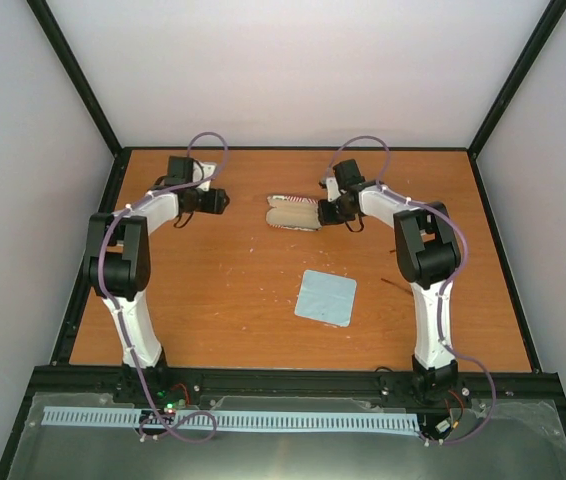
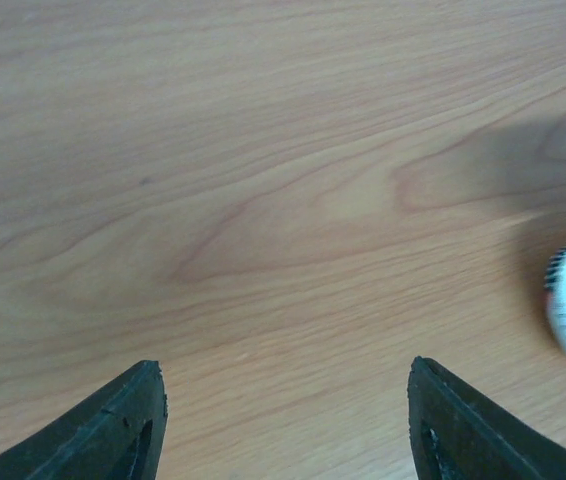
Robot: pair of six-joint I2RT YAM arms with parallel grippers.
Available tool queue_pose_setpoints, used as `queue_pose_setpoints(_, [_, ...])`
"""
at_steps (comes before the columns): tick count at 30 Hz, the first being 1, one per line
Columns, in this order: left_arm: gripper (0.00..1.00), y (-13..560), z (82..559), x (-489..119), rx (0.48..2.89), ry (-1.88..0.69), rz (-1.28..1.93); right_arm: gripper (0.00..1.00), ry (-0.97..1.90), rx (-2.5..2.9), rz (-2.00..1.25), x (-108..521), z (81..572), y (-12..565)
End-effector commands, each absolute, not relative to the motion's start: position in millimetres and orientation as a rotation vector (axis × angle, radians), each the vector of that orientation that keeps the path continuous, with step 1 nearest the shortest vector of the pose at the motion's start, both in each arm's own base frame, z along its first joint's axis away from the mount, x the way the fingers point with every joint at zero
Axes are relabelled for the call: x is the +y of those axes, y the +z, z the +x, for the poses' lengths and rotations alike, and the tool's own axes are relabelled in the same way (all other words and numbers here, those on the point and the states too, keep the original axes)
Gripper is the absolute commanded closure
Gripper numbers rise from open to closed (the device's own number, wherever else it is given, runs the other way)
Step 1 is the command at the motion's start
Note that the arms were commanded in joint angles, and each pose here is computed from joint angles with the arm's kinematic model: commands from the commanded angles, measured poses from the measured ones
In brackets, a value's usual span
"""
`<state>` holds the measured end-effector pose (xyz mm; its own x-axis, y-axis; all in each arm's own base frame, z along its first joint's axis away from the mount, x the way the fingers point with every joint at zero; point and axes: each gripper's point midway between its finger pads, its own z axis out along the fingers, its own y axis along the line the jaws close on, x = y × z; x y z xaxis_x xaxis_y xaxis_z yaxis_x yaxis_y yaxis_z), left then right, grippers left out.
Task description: Organize the sunglasses
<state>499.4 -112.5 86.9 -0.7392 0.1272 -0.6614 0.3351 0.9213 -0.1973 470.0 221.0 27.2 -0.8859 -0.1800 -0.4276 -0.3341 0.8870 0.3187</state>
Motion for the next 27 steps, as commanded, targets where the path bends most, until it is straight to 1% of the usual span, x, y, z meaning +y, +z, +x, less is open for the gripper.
queue_pose_setpoints(1, [0.33,86.2,498.7,-95.2,2.386,-0.386,0.330,0.95,0.526,2.779,-0.529,217.7,446.1,-7.0])
queue_pose_setpoints(5, [0.34,86.0,499.4,-94.0,2.383,-0.391,0.322,0.90,0.543,2.783,-0.521,215.4,444.8,-10.9])
queue_pose_setpoints(11, [0.34,86.3,503.5,-97.3,2.382,-0.419,0.314,0.76,0.543,2.784,-0.524,212.8,443.0,-11.8])
queue_pose_setpoints(20, [0.34,85.2,504.5,-97.9,2.383,-0.424,0.314,0.72,0.531,2.740,-0.491,210.1,445.1,7.0])
queue_pose_setpoints(25, [0.34,90.6,507.9,-98.4,2.367,-0.424,0.316,0.66,0.494,2.705,-0.460,202.1,445.1,27.5])
queue_pose_setpoints(27, [0.33,91.8,509.2,-98.3,2.364,-0.421,0.317,0.62,0.481,2.687,-0.444,198.1,445.9,37.3])
